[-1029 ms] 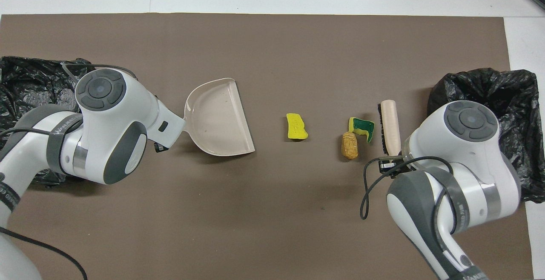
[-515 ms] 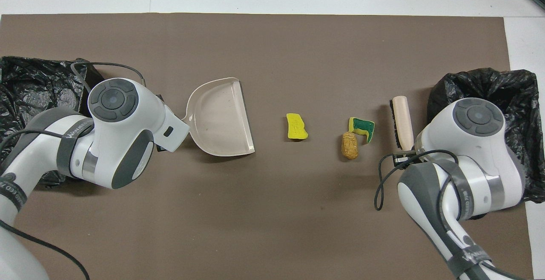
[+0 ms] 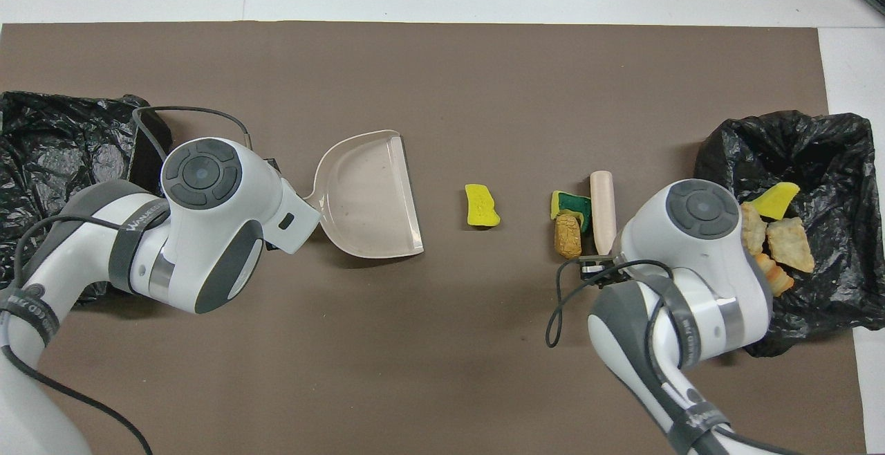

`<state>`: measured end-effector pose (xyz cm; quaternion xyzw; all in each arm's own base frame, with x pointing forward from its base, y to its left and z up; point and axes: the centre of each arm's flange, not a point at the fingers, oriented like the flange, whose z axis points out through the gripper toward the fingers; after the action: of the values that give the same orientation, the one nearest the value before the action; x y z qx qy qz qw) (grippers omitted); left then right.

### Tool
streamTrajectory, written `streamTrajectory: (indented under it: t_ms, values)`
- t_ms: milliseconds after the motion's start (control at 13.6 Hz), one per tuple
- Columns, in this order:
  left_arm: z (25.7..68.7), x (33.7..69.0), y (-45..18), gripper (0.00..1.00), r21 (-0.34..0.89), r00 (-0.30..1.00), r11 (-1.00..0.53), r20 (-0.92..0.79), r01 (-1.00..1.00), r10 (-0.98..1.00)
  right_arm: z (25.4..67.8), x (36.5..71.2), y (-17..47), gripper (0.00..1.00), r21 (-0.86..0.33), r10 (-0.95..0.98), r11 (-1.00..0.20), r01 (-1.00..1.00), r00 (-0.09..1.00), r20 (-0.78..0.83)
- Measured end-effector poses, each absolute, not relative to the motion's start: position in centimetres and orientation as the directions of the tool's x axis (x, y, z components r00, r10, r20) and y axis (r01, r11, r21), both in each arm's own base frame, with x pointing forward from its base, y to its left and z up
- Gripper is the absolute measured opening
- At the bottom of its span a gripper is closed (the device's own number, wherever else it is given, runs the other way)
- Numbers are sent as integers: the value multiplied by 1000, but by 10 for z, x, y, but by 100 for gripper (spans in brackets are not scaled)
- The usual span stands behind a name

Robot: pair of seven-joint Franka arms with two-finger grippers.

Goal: Sweep and dump trash in bin
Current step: 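Sweep the remaining sponges and cork into the dustpan with the right gripper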

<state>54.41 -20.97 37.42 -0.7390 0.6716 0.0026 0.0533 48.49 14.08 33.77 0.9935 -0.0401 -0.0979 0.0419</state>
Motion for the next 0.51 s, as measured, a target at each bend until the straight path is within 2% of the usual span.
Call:
streamTrajectory:
  t_ms: [221, 515]
  values:
    - [374, 544, -210, 31, -74, 98, -92, -76, -993, -992, 320, 483, 207, 26, 99, -198, -978, -183, 966, -165]
    - [372, 543, -209, 31, -72, 97, -92, -77, -993, -992, 332, 508, 266, 26, -21, -223, -973, -231, 957, -184]
